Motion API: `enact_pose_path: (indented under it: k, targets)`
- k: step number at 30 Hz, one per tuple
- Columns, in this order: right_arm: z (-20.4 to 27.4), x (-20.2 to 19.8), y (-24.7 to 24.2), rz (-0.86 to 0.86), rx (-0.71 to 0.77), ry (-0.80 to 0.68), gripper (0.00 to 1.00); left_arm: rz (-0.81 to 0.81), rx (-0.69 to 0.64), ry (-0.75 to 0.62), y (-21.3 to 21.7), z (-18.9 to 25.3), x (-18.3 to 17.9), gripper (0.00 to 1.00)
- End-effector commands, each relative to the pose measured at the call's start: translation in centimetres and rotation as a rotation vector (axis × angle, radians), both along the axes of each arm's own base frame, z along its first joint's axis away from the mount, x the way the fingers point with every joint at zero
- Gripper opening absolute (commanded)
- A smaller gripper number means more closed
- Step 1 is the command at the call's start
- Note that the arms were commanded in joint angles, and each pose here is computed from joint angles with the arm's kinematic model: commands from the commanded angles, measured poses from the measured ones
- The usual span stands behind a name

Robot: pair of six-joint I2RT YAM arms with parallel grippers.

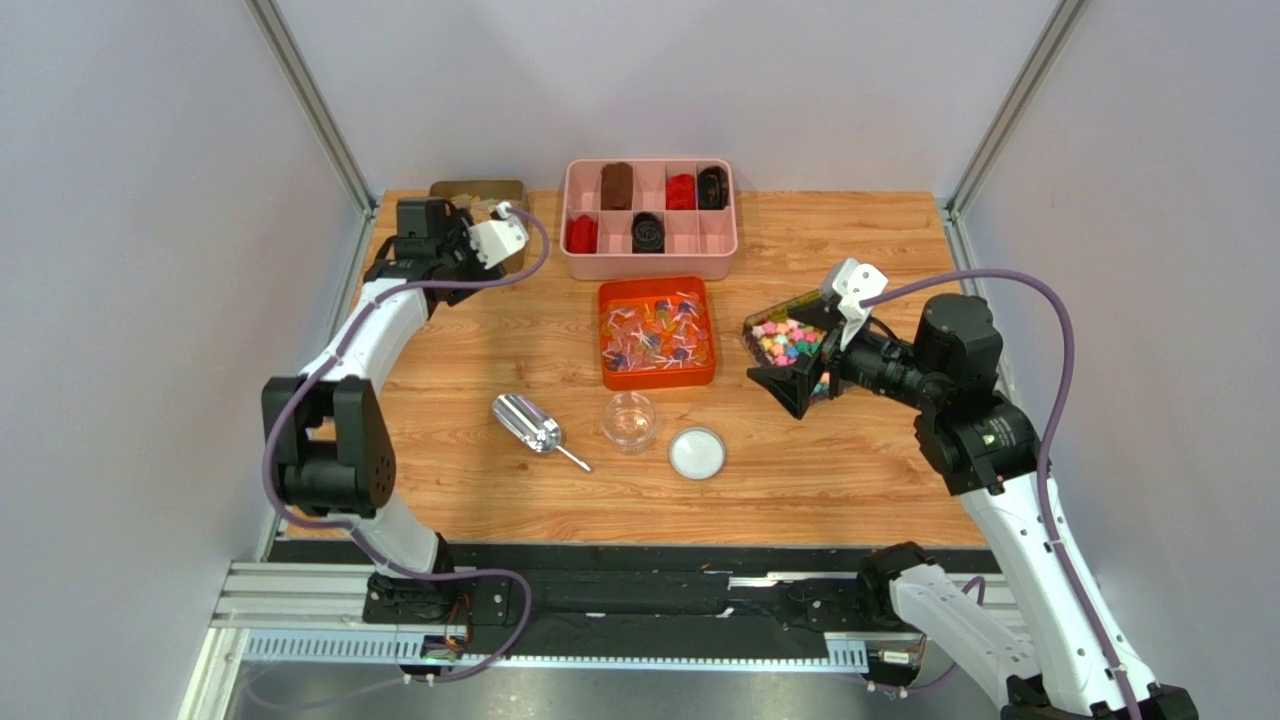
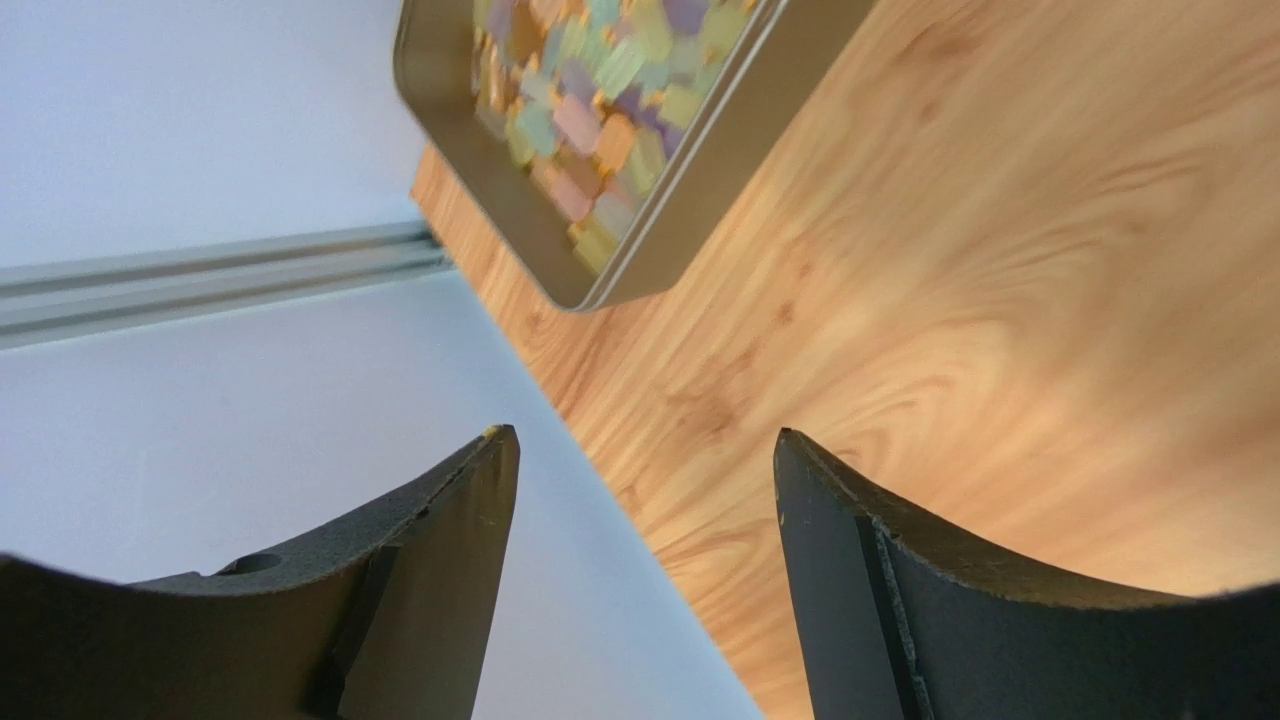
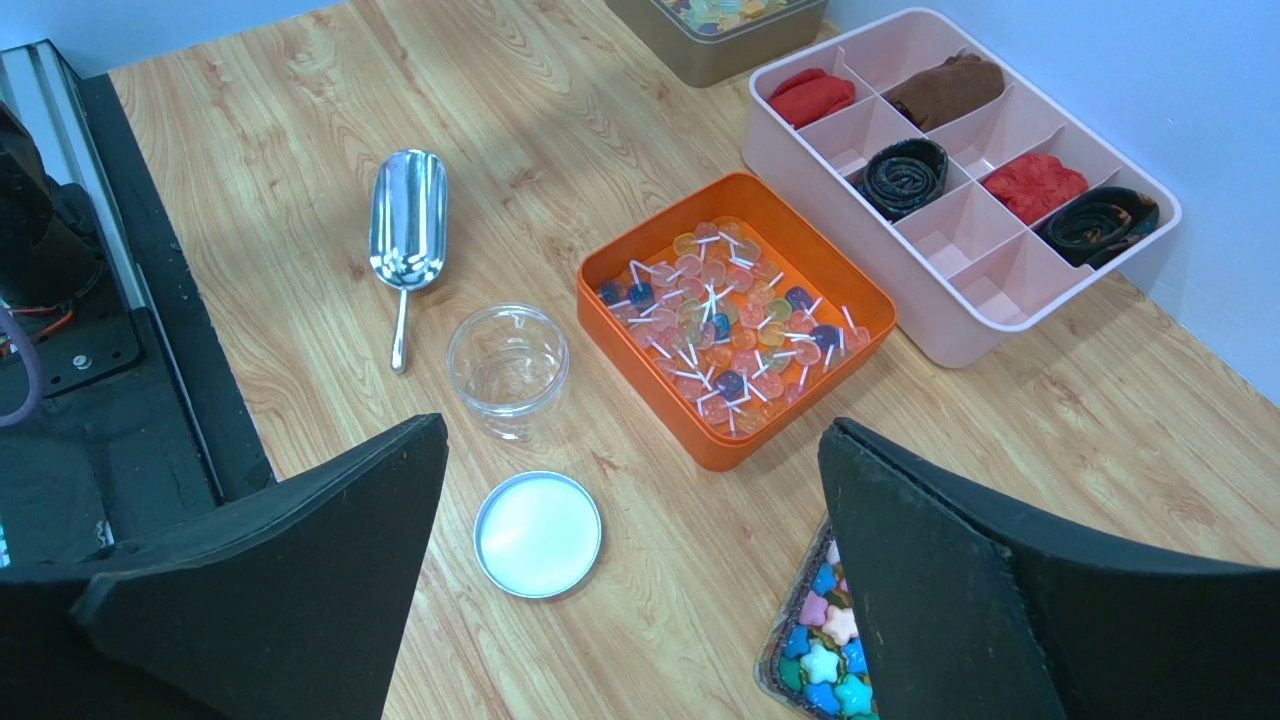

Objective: Pack the candies
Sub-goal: Place the storage box at the center of the board, then move the storage box to the center of the board.

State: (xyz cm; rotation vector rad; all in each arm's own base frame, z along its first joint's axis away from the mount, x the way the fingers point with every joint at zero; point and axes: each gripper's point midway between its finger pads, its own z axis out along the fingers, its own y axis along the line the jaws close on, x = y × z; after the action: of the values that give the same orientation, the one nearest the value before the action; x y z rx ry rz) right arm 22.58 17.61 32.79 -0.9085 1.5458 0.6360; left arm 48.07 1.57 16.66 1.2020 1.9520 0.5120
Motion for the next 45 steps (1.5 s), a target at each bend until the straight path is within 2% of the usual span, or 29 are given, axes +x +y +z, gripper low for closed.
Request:
enact_pose_path:
  k: [1,6,9,14,18,21,34,45]
  targets:
    - [1.3,0.0,0.1,0.006,0.011,-0.069,1.00,-0.090,-0.339,0.210,-8.4,0.0,-6.1,0.72]
    - [1.3,-0.1,0.0,0.002,0.012,-0.073,1.00,-0.113,-0.468,0.352,-15.5,0.2,-8.4,0.70]
    - [1.6,-0.2,-0.1,-0.003,0.014,-0.081,1.00,-0.076,-0.530,0.427,-18.1,0.0,-8.7,0.69]
    - [1.7,-0.3,-0.2,-0.003,0.018,-0.084,1.00,-0.042,-0.598,0.508,-20.4,-0.2,-8.0,0.66]
    - [1.8,-0.4,-0.2,-0.003,0.019,-0.090,1.00,0.019,-0.662,0.614,-22.0,-2.4,-8.1,0.65]
    - [1.9,-0.6,-0.2,0.003,0.021,-0.092,1.00,0.040,-0.643,0.644,-23.0,-3.9,-8.1,0.64]
    - [2.0,-1.0,-0.1,0.018,0.024,-0.099,1.00,0.086,-0.619,0.642,-25.1,-6.8,-7.0,0.63]
    - [2.0,-1.3,0.0,0.027,0.025,-0.099,1.00,0.187,-0.520,0.552,-23.2,-8.7,-5.3,0.61]
